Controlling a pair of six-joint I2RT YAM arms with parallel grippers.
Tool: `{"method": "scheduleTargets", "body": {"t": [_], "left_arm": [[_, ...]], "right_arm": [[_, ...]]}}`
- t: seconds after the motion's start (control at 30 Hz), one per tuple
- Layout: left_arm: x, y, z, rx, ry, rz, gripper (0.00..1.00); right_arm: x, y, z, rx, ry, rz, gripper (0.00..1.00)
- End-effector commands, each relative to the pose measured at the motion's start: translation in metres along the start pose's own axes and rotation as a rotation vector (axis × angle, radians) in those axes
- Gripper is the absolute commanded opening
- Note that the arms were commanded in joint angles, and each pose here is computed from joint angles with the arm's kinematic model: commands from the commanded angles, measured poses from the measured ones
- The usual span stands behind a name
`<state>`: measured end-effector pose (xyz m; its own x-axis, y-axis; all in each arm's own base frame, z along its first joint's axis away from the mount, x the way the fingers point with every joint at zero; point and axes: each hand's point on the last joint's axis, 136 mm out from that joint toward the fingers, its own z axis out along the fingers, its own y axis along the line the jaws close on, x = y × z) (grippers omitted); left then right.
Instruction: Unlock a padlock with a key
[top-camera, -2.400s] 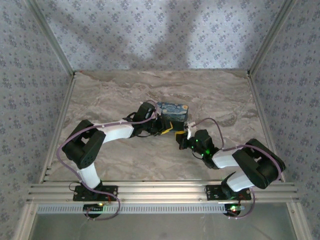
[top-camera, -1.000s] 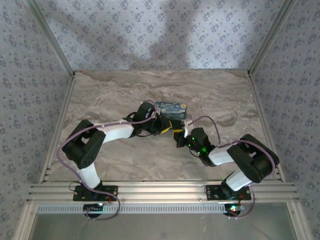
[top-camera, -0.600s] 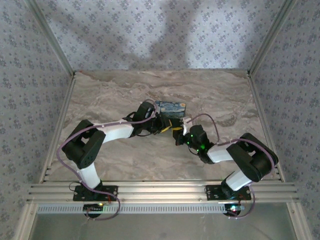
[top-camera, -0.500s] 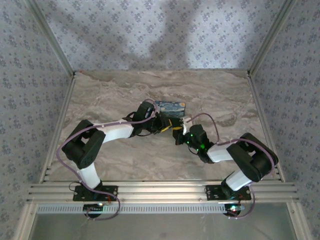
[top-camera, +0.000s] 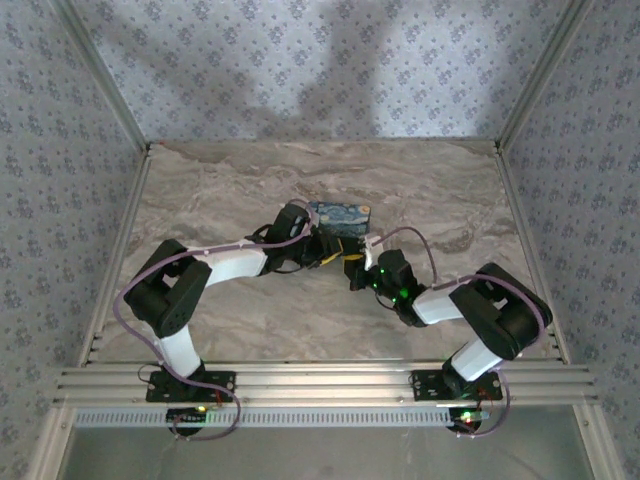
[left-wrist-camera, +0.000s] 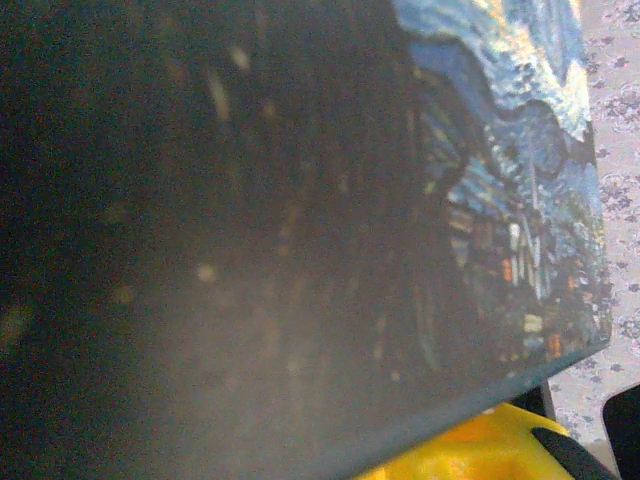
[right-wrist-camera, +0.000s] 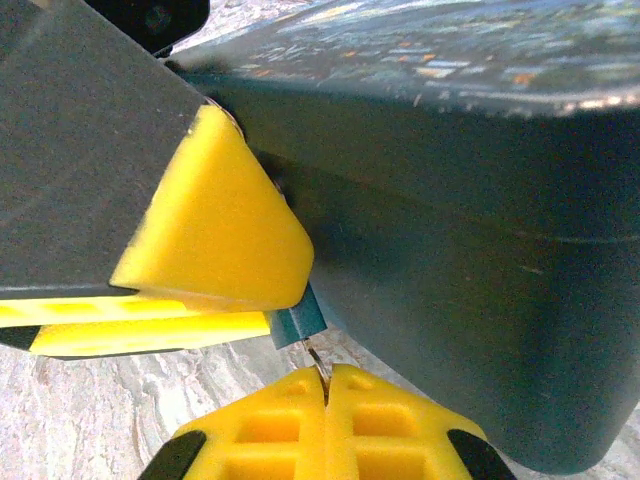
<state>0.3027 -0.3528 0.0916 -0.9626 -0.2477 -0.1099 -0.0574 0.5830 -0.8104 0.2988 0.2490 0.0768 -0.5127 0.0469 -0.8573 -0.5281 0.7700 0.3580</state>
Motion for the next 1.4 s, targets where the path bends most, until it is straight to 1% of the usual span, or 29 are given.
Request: {"method": "scheduleTargets", "body": {"t": [0.0,0.13,0.4,0.57,0.9,1.07,1.23,1.37], "left_arm": [[0.024,0.001,0.006,0.014,0.088,0.018,0.31],[0.023,0.009,0.009,0.001,0.075,0.014,0.33],[0.015,0.013,0.005,0.013,0.046,0.001,0.34],[0.007,0.009,-0.010,0.023,0.006,0.019,0.40],[-0.014,0.011,-0.053,0.035,-0.170,0.062,0.49],[-0.020,0.013,-0.064,0.095,-0.236,0.026,0.50],[-0.018,0.014,-0.064,0.143,-0.240,-0.025,0.51],[-0.015,0.017,-0.059,0.161,-0.218,-0.079,0.51]], "right_arm": [[-0.019,0.004,0.003,-0.015,-0.076,0.009,0.00],[-0.008,-0.002,0.005,0.001,-0.057,0.037,0.00],[0.011,-0.006,0.010,0.015,-0.004,0.063,0.00],[0.020,-0.004,0.014,0.011,0.019,0.082,0.00],[0.017,0.002,0.012,0.011,0.031,0.120,0.00],[0.018,0.007,0.015,0.003,0.066,0.189,0.00],[0.017,0.014,0.018,-0.020,0.088,0.278,0.00],[0.018,0.019,0.020,-0.034,0.112,0.371,0.00]]}}
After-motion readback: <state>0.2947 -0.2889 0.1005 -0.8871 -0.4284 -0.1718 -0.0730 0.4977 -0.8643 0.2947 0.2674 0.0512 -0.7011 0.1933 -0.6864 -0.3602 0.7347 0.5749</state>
